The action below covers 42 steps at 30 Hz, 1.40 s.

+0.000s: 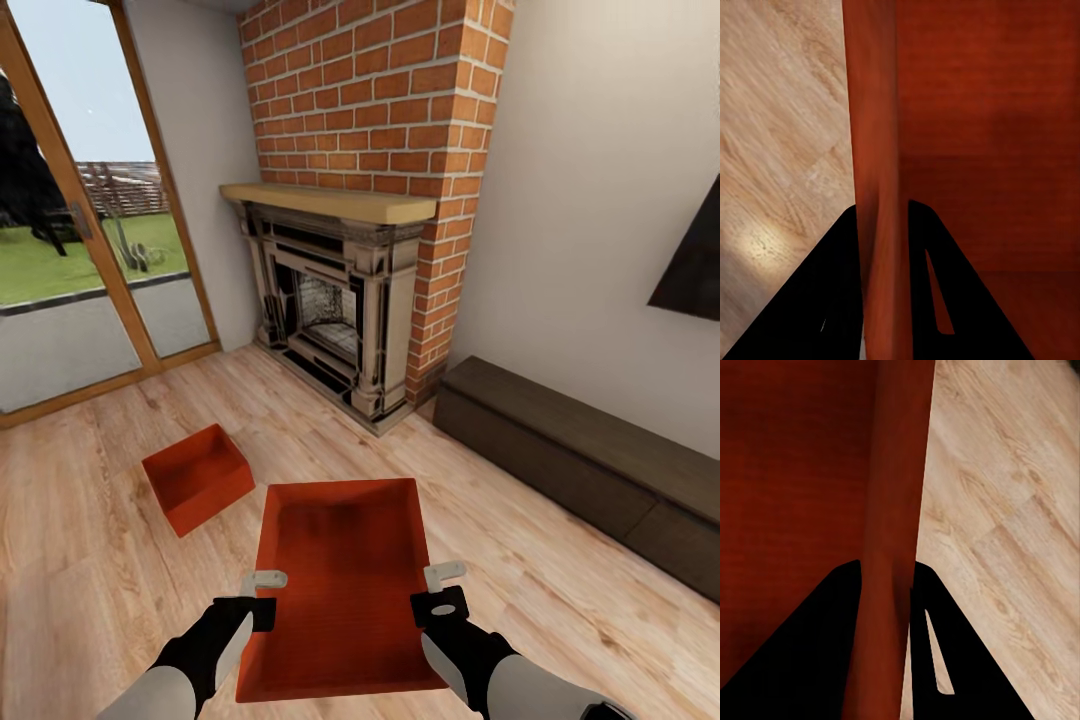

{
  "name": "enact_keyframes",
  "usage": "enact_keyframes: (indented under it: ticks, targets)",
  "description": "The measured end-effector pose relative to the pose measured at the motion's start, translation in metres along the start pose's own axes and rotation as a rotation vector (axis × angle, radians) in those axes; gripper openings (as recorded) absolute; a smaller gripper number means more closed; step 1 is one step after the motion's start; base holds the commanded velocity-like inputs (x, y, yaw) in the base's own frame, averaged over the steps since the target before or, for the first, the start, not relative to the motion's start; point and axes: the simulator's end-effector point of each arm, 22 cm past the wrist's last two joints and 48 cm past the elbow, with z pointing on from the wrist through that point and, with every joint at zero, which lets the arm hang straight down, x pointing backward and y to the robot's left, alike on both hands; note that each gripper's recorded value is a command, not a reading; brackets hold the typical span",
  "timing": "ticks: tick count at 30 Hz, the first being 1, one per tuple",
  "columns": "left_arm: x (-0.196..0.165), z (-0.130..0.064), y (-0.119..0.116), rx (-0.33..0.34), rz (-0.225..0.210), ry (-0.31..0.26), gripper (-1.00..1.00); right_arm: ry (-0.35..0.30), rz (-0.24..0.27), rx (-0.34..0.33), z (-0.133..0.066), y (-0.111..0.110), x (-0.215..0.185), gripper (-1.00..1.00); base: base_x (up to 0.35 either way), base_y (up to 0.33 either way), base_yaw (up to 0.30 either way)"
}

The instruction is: Move the two storage containers from the living room to the garage. In the garage, place one container on the floor and stack the other container on top of it (either order is fine).

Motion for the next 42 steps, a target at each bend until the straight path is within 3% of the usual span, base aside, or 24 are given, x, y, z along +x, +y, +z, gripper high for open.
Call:
enact_keyframes:
  ticks: [42]
  targets:
    - [-0.028,-0.021,0.001,0.001,-0.003,-0.063,-1.00,-0.062,0.008,0.012,-0.017,-0.008,-0.030,-1.00,0.000,0.000,0.000]
